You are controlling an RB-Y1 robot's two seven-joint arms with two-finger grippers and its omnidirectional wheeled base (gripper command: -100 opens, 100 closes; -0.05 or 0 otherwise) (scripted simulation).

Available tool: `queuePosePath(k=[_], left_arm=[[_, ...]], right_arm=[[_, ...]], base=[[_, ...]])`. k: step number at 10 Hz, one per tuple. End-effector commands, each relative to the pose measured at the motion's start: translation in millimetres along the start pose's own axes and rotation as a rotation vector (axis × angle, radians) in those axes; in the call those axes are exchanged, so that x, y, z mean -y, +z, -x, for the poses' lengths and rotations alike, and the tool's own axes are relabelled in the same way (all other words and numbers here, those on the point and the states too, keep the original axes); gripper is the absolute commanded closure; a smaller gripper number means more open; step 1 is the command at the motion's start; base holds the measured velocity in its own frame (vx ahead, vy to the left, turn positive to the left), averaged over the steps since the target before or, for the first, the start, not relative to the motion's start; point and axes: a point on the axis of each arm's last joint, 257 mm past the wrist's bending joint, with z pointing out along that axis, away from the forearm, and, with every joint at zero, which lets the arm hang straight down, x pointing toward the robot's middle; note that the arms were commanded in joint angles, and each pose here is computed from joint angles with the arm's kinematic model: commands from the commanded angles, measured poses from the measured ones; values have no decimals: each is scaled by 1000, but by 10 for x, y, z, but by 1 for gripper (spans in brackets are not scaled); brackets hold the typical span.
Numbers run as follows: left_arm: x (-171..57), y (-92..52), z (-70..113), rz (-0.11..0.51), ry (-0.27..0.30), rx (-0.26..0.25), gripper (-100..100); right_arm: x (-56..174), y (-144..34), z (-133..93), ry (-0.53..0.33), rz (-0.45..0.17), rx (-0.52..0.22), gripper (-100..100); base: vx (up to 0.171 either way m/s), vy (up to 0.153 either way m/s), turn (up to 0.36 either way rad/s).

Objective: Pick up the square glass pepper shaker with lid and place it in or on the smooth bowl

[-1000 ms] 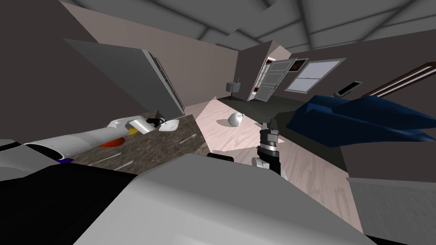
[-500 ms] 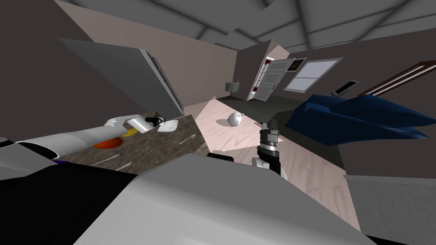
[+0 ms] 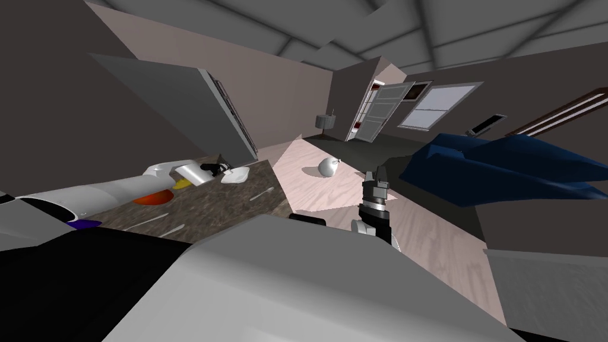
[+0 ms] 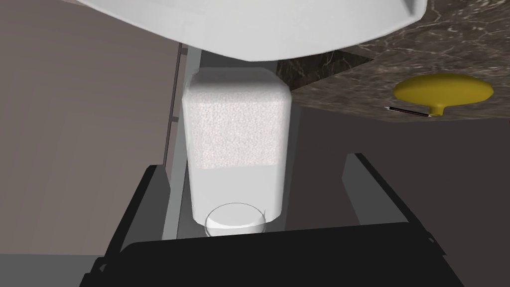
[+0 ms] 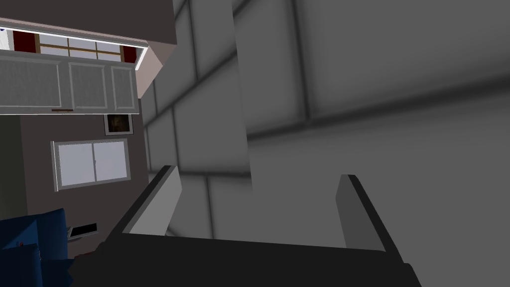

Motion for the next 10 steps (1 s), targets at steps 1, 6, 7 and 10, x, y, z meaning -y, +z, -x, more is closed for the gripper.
queuePosePath(k=[1,6,7,10], left_arm=[[3,-7,-33,-13,14,-23,-100],[-23,-36,-27,-53,68,-67,-100],[-22,-37,-52,-53,46,-78,-100],[-22,-37,-52,-53,46,-78,-100]], right_arm=[[0,0,0,0,0,0,0],[0,0,0,0,0,0,0],[-1,1,0,0,0,0,0],[-1,1,0,0,0,0,0]], base=[[50,-57,171],[38,-44,133],[11,-13,37],[-7,8,-25]])
